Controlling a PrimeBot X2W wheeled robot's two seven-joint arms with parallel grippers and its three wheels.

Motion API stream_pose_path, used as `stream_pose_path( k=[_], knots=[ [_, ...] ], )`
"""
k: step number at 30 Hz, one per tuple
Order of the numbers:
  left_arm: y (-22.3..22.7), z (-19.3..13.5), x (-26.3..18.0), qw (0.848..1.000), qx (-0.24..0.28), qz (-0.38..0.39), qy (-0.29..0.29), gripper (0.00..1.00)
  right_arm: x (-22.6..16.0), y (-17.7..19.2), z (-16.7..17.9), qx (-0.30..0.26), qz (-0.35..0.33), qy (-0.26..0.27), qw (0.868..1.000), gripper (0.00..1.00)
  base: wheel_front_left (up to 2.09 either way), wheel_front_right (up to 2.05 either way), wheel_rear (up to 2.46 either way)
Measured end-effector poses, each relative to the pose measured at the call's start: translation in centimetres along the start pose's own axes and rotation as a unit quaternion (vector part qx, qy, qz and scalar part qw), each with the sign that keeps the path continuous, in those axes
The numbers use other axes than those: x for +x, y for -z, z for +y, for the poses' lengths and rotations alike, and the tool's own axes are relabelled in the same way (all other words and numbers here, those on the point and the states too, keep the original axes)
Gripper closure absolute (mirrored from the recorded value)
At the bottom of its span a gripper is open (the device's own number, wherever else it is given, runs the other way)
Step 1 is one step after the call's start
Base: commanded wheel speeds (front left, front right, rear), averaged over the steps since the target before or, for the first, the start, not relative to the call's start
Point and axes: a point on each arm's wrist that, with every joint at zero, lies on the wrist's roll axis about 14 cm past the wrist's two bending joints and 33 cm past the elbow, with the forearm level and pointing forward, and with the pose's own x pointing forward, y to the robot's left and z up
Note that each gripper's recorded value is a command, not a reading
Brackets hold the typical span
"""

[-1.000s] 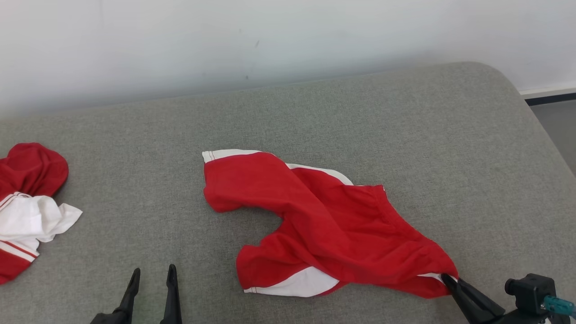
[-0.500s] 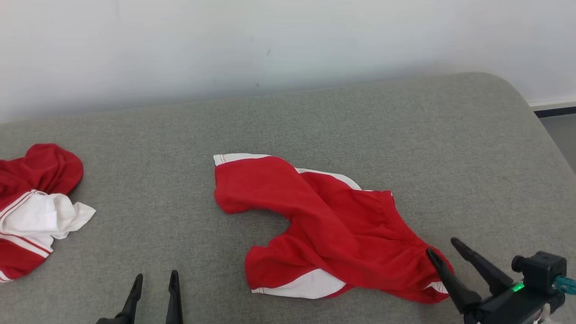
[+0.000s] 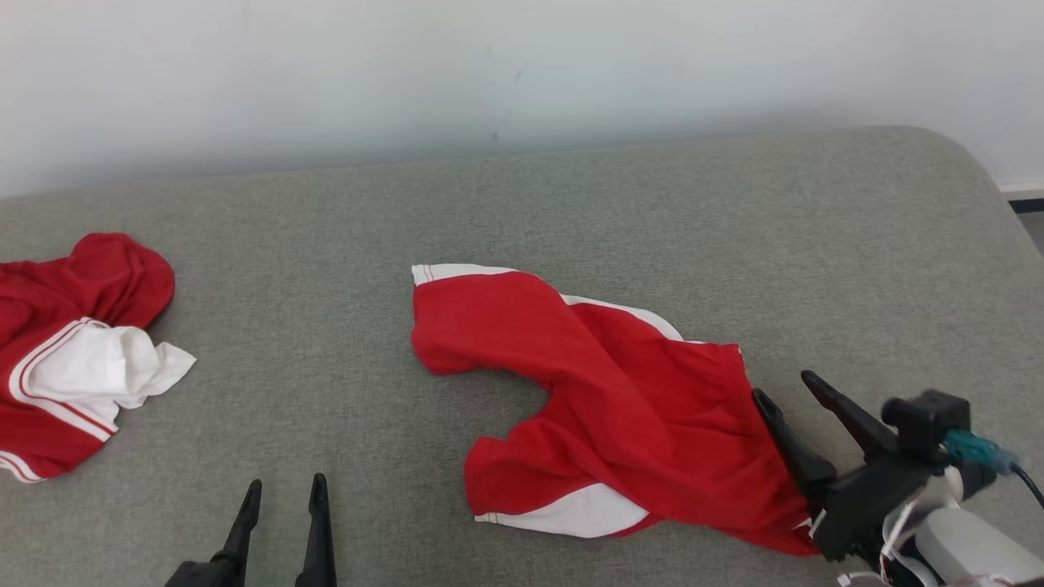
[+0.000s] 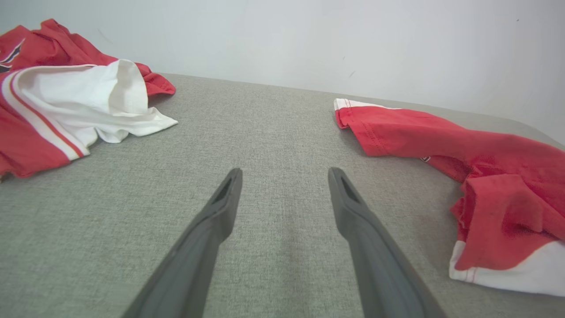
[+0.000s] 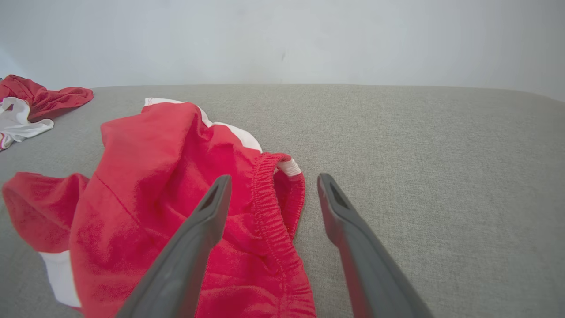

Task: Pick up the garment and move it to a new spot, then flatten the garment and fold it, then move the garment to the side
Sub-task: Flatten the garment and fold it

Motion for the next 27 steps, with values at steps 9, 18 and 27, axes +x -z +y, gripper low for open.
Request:
stream_pose_path(
  k=[9,18,27],
  knots=[
    [-0.1,0.9,-0.3,1.0,-0.004,-0.002,-0.016,0.0,4.1,1.4,0.1,-0.013,0.074,-0.01,0.997,0.0,0.0,0.0,0.0],
    [0.2,1.7,-0.6,1.0,-0.009,0.003,-0.03,0.0,6.5,2.1,1.0,-0.022,0.123,-0.033,0.992,1.0,0.0,0.0,0.0],
    [0.5,1.8,-0.2,0.999,-0.01,0.007,-0.031,0.0,9.5,-3.2,-1.3,-0.012,0.058,-0.008,0.998,1.0,0.0,0.0,0.0]
  ],
)
